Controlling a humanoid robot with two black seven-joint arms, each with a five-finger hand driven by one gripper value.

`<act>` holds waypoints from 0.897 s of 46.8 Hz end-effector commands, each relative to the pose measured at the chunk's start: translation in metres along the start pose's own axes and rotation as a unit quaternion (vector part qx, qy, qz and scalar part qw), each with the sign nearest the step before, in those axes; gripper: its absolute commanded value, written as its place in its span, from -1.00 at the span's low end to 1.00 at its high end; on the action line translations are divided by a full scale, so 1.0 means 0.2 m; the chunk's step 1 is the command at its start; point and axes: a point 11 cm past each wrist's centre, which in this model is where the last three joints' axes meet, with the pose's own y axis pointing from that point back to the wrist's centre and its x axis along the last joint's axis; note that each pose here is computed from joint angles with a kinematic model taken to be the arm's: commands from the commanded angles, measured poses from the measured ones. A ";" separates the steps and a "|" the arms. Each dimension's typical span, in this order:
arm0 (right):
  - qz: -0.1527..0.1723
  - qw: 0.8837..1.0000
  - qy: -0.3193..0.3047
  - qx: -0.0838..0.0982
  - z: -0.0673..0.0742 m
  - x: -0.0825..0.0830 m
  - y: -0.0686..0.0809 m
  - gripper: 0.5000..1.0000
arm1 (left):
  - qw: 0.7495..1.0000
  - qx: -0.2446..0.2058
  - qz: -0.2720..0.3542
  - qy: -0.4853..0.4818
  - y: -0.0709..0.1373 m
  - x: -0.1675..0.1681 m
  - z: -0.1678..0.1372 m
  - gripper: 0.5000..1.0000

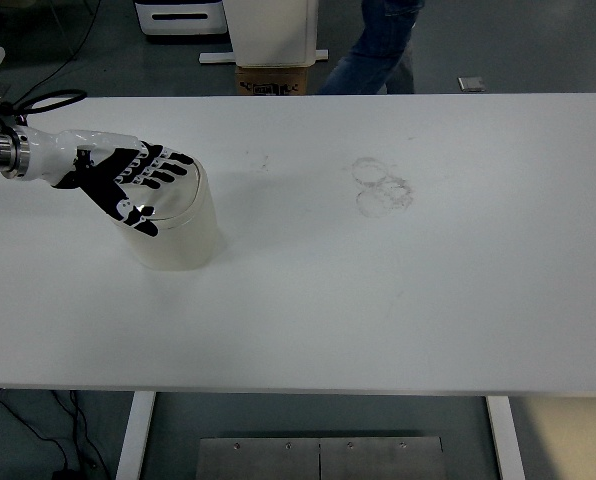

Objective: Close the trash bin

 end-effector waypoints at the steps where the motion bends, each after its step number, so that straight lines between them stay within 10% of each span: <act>1: 0.000 1.000 0.000 0.000 0.00 0.00 0.00 0.97 | 1.000 -0.016 0.012 -0.007 0.03 0.05 0.08 1.00; 18: 0.000 1.000 0.000 0.000 0.00 0.00 0.00 0.97 | 0.999 -0.038 0.021 0.019 0.03 0.11 0.13 1.00; 42: 0.000 1.000 0.000 0.000 0.00 0.00 0.00 0.97 | 0.928 -0.280 0.100 0.223 0.04 0.35 0.19 1.00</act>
